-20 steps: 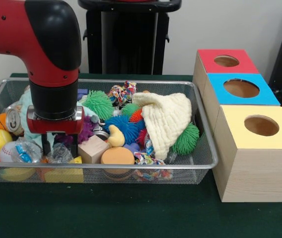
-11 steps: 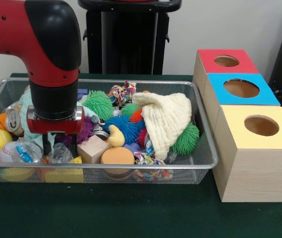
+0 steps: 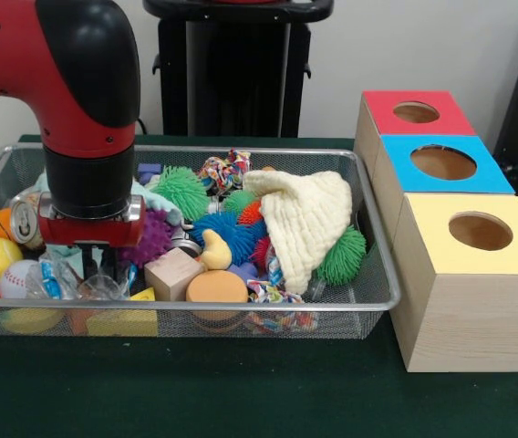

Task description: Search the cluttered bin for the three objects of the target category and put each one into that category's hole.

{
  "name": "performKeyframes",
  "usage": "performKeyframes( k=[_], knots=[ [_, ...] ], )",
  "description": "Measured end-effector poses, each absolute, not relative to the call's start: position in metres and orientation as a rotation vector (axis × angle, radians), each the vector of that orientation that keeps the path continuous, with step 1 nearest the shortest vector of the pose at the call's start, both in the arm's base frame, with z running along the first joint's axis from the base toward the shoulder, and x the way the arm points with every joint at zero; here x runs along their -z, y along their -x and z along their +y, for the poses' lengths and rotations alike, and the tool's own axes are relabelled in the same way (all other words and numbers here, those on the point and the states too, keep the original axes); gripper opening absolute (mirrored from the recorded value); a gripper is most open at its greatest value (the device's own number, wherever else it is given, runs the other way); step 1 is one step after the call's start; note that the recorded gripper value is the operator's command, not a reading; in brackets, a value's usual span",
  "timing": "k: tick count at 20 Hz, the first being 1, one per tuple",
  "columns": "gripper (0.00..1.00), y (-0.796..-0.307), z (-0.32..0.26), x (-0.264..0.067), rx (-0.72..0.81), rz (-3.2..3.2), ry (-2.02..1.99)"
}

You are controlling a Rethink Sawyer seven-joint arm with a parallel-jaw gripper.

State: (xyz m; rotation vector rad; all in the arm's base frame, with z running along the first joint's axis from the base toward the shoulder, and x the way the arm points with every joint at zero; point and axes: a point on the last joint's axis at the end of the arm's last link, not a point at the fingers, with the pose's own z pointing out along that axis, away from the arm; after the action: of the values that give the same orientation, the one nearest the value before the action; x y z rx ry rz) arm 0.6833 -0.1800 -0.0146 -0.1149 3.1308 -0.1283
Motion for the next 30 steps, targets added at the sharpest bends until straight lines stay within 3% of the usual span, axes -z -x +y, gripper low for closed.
performKeyframes(
  k=[30],
  knots=[
    [0.0,-0.6842,-0.179,0.0083,0.16,3.128,0.13]
  ],
)
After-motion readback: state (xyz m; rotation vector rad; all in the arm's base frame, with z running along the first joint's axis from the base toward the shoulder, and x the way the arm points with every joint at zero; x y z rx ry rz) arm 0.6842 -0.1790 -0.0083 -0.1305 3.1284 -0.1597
